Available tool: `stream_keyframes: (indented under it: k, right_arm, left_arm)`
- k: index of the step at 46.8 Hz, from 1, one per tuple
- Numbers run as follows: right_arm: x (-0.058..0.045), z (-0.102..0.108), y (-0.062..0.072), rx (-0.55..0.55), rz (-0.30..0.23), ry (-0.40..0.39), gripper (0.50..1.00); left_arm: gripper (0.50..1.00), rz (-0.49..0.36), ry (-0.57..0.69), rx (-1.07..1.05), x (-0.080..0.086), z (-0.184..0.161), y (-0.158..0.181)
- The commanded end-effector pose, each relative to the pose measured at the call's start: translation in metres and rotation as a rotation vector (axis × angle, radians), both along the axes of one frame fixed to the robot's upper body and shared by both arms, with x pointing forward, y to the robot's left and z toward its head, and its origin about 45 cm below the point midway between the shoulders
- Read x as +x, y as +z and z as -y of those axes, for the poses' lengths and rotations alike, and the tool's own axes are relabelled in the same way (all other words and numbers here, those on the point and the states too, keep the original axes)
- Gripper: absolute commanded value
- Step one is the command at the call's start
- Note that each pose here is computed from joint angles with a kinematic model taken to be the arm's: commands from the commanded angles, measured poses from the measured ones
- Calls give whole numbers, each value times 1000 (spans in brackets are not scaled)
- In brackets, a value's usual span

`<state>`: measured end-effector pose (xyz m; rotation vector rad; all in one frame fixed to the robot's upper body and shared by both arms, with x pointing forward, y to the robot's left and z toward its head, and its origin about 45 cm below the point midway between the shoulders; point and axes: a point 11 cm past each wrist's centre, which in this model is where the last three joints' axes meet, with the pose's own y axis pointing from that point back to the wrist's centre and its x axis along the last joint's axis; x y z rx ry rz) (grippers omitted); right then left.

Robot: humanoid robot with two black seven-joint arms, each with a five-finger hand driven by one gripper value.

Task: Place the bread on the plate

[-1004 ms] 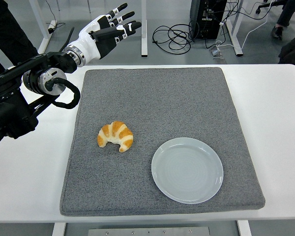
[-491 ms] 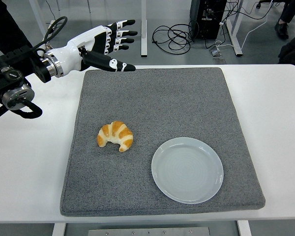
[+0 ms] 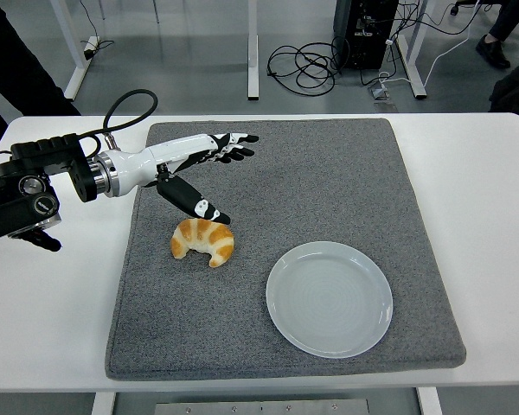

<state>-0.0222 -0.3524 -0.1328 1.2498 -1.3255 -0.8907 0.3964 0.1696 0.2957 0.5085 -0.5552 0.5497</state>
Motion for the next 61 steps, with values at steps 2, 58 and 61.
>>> stream_keyframes:
  k: [2, 58, 61]
  right_arm:
    - [0, 0, 0, 0, 0, 0, 1000]
    - [0, 0, 0, 0, 0, 0, 1000]
    - [0, 0, 0, 0, 0, 0, 1000]
  left_arm:
    - [977, 32, -35, 81, -6, -4, -10]
    - [974, 327, -112, 385, -13, -27, -72]
    - [974, 324, -113, 375, -13, -24, -73]
